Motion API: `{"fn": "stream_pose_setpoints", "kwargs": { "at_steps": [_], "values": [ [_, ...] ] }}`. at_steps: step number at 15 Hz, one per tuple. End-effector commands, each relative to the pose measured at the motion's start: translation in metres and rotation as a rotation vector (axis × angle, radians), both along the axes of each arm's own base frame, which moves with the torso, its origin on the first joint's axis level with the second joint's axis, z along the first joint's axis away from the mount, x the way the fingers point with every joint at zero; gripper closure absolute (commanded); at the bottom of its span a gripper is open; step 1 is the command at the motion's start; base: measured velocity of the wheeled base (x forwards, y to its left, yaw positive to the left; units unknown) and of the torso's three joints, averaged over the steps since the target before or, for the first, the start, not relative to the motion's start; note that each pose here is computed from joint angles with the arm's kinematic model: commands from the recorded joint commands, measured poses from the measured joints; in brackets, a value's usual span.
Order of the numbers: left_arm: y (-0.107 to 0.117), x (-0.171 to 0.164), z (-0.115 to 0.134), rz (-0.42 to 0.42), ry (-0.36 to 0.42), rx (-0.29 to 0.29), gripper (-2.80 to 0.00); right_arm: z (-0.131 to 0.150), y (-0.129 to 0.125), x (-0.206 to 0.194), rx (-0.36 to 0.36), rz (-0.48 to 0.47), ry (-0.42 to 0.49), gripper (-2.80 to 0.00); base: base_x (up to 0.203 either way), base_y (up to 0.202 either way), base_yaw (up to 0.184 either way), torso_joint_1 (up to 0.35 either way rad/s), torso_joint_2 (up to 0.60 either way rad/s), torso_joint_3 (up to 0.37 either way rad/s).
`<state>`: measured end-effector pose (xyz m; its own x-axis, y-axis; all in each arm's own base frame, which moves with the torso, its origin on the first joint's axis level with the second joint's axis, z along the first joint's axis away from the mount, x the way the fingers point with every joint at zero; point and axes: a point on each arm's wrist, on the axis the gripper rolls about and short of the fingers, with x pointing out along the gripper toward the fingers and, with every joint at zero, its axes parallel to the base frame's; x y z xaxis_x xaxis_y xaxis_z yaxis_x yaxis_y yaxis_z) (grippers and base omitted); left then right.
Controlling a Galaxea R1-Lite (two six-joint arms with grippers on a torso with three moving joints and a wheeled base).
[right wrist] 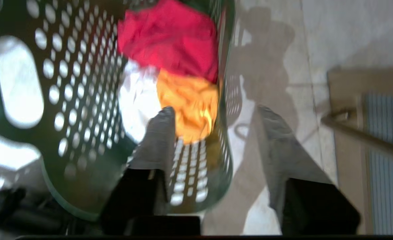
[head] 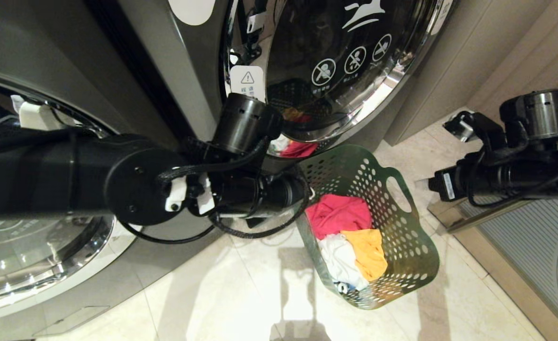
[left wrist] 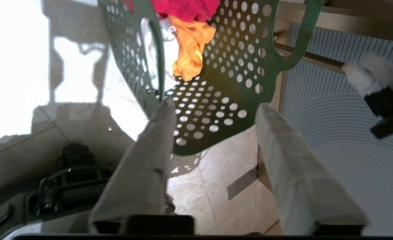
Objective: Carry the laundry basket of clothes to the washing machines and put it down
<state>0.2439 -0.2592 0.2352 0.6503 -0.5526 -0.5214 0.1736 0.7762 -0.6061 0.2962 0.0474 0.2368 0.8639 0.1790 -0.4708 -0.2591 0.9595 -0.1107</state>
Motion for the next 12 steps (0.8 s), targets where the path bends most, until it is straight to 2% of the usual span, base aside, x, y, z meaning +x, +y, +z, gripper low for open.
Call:
{"fn": "stream_pose_setpoints", "kwargs": {
  "at_steps": [1,4,7,8,10,12],
  "values": [
    [0.028,-0.027,0.017,0.001,-0.02,-0.026,0.0,0.005,-0.007,-0.045,0.017,-0.014,-0.017,0.0,0.0,0.0,0.0,0.0,0.0,0.0],
    [0.076,-0.071,0.038,-0.007,-0.074,-0.059,0.0,-0.007,-0.012,-0.073,0.109,-0.091,0.033,0.0,0.0,0.0,0.0,0.0,0.0,0.0],
    [0.122,-0.113,0.05,-0.025,-0.134,-0.051,0.0,-0.021,-0.019,-0.105,0.14,-0.128,0.058,0.0,0.0,0.0,0.0,0.0,0.0,0.0],
    [0.135,-0.121,0.045,-0.006,-0.139,-0.021,0.0,-0.019,-0.025,-0.117,0.146,-0.153,0.032,0.0,0.0,0.0,0.0,0.0,0.0,0.0],
    [0.164,-0.121,0.033,0.102,-0.163,0.06,0.0,-0.017,-0.036,-0.144,0.139,-0.226,-0.027,0.0,0.0,0.0,0.0,0.0,0.0,0.0],
    [0.194,-0.134,0.028,0.202,-0.228,0.122,0.0,-0.02,-0.042,-0.179,0.129,-0.28,-0.098,0.0,0.0,0.0,0.0,0.0,0.0,0.0]
  ]
}}
